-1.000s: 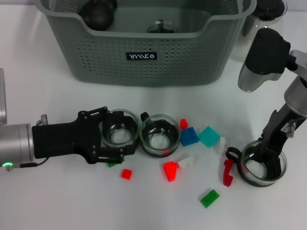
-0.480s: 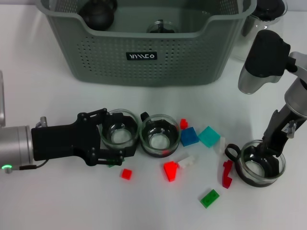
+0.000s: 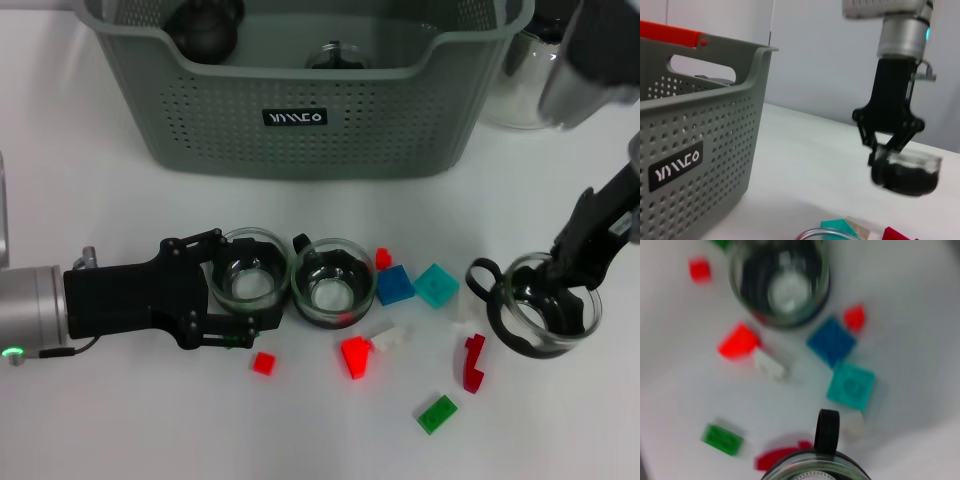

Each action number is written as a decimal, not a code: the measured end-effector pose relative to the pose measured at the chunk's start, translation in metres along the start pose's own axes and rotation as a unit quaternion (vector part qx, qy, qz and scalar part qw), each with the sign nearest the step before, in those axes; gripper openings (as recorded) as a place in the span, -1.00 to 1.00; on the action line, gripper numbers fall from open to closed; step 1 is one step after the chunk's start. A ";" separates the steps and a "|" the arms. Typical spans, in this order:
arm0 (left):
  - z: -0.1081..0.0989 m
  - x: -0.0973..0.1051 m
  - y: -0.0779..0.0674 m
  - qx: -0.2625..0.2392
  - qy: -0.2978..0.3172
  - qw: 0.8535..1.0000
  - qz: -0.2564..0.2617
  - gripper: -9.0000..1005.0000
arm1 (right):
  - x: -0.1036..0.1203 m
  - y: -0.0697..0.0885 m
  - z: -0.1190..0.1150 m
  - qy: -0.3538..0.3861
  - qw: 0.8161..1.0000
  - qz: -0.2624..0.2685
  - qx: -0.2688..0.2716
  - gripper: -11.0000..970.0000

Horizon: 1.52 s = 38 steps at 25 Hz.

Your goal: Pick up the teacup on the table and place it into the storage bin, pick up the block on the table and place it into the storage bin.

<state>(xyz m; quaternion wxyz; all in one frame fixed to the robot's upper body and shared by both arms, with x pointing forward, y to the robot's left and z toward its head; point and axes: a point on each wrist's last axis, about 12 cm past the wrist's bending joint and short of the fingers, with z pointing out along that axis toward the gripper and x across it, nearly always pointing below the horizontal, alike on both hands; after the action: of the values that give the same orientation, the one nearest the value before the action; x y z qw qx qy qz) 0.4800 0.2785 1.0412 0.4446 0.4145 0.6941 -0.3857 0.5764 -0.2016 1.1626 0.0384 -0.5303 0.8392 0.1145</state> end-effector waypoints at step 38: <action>0.001 -0.006 0.000 0.012 -0.015 1.000 0.000 0.86 | -0.171 -0.055 -0.075 -0.305 0.942 0.005 0.140 -0.87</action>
<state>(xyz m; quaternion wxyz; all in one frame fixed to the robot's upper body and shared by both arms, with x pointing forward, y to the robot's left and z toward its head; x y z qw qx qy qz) 0.4817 0.2759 1.0466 0.4502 0.4139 0.6826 -0.4000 0.7046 -0.0906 1.2589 0.3657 -0.4549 0.7977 0.1518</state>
